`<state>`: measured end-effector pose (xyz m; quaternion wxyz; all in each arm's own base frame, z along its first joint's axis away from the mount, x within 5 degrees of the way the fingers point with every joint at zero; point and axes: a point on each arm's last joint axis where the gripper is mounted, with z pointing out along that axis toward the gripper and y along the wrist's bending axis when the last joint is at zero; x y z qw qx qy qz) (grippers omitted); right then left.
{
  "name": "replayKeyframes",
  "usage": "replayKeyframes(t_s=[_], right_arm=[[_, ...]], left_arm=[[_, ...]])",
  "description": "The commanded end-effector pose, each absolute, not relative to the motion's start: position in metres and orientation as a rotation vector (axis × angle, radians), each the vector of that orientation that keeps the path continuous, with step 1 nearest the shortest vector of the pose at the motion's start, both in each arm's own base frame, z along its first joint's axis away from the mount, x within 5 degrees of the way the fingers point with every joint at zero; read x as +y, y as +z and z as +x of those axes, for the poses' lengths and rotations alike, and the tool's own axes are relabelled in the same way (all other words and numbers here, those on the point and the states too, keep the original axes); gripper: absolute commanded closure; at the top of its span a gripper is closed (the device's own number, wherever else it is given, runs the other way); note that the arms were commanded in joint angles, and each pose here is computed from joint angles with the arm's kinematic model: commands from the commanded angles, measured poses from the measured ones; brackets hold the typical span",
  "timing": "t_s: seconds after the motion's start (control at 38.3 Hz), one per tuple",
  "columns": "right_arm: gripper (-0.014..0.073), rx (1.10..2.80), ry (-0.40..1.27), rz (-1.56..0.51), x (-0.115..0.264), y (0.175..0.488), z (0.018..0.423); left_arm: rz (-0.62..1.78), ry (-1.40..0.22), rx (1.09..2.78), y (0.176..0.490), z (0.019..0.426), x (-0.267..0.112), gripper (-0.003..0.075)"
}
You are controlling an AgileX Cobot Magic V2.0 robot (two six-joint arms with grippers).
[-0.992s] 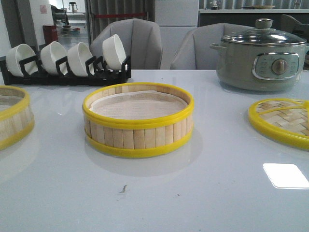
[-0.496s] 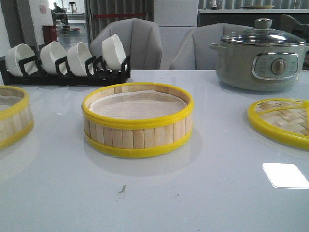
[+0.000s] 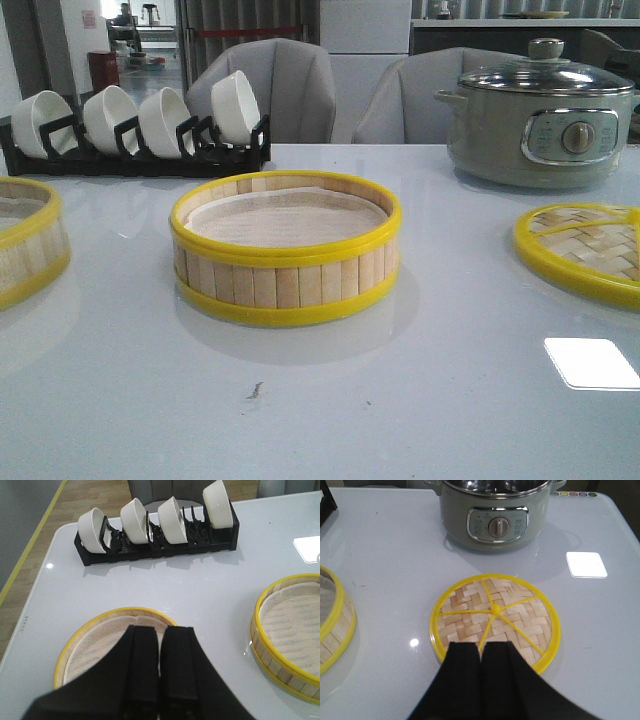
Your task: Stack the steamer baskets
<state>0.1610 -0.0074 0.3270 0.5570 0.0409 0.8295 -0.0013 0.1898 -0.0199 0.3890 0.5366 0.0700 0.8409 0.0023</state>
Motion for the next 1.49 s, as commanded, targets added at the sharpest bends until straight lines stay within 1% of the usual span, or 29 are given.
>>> replayKeyframes(t_s=[0.0, 0.08, 0.1, 0.13, 0.16, 0.21, 0.26, 0.31, 0.34, 0.44, 0.5, 0.55, 0.65, 0.7, 0.73, 0.84, 0.97, 1.15, 1.33, 1.46], right_arm=[[0.0548, 1.802, 0.009, 0.093, -0.007, 0.351, 0.165], [0.0548, 1.798, 0.009, 0.092, -0.007, 0.351, 0.165], [0.0544, 1.816, 0.018, 0.102, -0.007, 0.349, 0.166], [0.0522, 1.853, 0.034, 0.119, -0.007, 0.347, 0.167], [0.0478, 1.91, 0.039, 0.129, -0.006, 0.344, 0.169], [0.0332, 2.033, 0.037, 0.137, -0.007, 0.339, 0.173], [0.0211, 2.085, 0.035, 0.141, -0.007, 0.337, 0.178], [0.0138, 2.109, 0.035, 0.142, -0.007, 0.336, 0.182], [0.0125, 2.115, 0.035, 0.143, -0.007, 0.335, 0.184], [0.013, 2.127, 0.034, 0.144, -0.007, 0.332, 0.188], [0.013, 2.129, 0.034, 0.144, -0.007, 0.332, 0.188], [0.013, 2.126, 0.034, 0.144, -0.007, 0.332, 0.188], [0.013, 2.122, 0.035, 0.143, -0.007, 0.332, 0.188], [0.013, 2.12, 0.035, 0.143, -0.007, 0.332, 0.189], [0.013, 2.12, 0.035, 0.143, -0.007, 0.332, 0.189], [0.013, 2.121, 0.035, 0.143, -0.007, 0.332, 0.189], [0.013, 2.122, 0.035, 0.143, -0.007, 0.332, 0.188], [0.013, 2.122, 0.035, 0.143, -0.007, 0.332, 0.188], [0.013, 2.124, 0.034, 0.143, -0.007, 0.332, 0.188], [0.013, 2.126, 0.034, 0.144, -0.007, 0.332, 0.188]], left_arm=[[0.159, -0.025, 1.892, 0.407, 0.189, -0.022, 0.0633], [0.157, -0.029, 1.897, 0.407, 0.189, -0.023, 0.0633], [0.157, -0.03, 1.903, 0.407, 0.188, -0.023, 0.0633], [0.157, -0.03, 1.907, 0.406, 0.188, -0.023, 0.0633], [0.157, -0.029, 1.914, 0.406, 0.188, -0.022, 0.0633], [0.158, -0.029, 1.92, 0.405, 0.188, -0.022, 0.0633], [0.158, -0.029, 1.92, 0.405, 0.188, -0.022, 0.0633], [0.157, -0.03, 1.916, 0.405, 0.188, -0.023, 0.0633], [0.157, -0.03, 1.915, 0.405, 0.188, -0.023, 0.0633], [0.159, -0.026, 1.912, 0.405, 0.189, -0.022, 0.063], [0.172, -0.004, 1.906, 0.405, 0.19, -0.022, 0.0599], [0.191, 0.033, 1.892, 0.406, 0.191, -0.021, 0.0526], [0.215, 0.076, 1.883, 0.406, 0.195, -0.019, 0.0352], [0.208, 0.058, 1.907, 0.402, 0.2, -0.021, 0.0302], [0.198, 0.037, 1.929, 0.398, 0.203, -0.022, 0.0291], [0.168, -0.034, 2.037, 0.381, 0.218, -0.027, 0.0292], [0.154, -0.07, 2.148, 0.356, 0.245, -0.032, 0.0296], [0.152, -0.076, 2.238, 0.318, 0.283, -0.038, 0.0296], [0.143, -0.085, 2.308, 0.281, 0.312, -0.042, 0.0296], [0.174, -0.095, 2.342, 0.27, 0.328, -0.053, 0.0296]])
